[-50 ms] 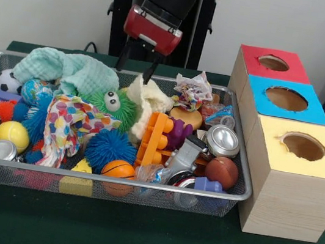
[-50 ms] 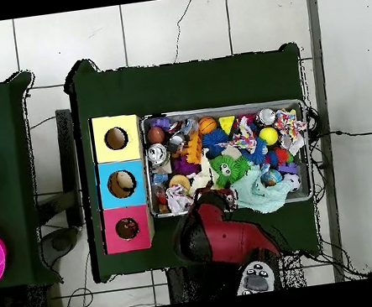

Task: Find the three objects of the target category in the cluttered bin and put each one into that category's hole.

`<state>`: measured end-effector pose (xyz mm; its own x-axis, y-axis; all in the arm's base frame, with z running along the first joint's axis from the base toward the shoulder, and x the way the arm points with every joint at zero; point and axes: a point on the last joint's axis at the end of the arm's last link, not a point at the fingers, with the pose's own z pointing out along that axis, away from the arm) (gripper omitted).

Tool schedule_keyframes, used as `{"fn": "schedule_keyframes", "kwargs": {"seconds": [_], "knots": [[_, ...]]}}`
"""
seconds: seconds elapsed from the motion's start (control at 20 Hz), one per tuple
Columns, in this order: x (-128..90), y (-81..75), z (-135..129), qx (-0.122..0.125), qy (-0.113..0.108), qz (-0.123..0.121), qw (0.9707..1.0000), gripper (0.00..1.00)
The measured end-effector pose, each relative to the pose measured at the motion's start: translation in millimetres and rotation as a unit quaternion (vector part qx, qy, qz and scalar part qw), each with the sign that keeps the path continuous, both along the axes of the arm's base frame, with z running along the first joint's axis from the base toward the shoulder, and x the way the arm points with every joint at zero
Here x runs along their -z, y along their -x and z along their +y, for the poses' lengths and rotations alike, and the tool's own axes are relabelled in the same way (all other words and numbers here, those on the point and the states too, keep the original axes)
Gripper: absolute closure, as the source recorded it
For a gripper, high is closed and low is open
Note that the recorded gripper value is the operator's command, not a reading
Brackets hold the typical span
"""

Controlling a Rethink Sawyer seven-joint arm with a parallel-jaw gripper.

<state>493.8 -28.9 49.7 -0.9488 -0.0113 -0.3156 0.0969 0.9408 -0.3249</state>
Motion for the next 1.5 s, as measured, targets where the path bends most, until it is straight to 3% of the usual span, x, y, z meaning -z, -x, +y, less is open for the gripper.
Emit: {"fn": "schedule_keyframes", "kwargs": {"seconds": [0.5,0.75,1.1,1.5], "knots": [[4.0,-8.8,8.4,0.028,-0.060,-0.010,0.9977,0.00],[14.8,-15.0,30.0,0.032,-0.088,-0.008,0.9956,0.00],[27.4,-18.4,60.9,0.039,-0.106,0.000,0.9936,0.00],[42.4,-15.4,76.8,0.041,-0.122,0.013,0.9915,0.00]]}}
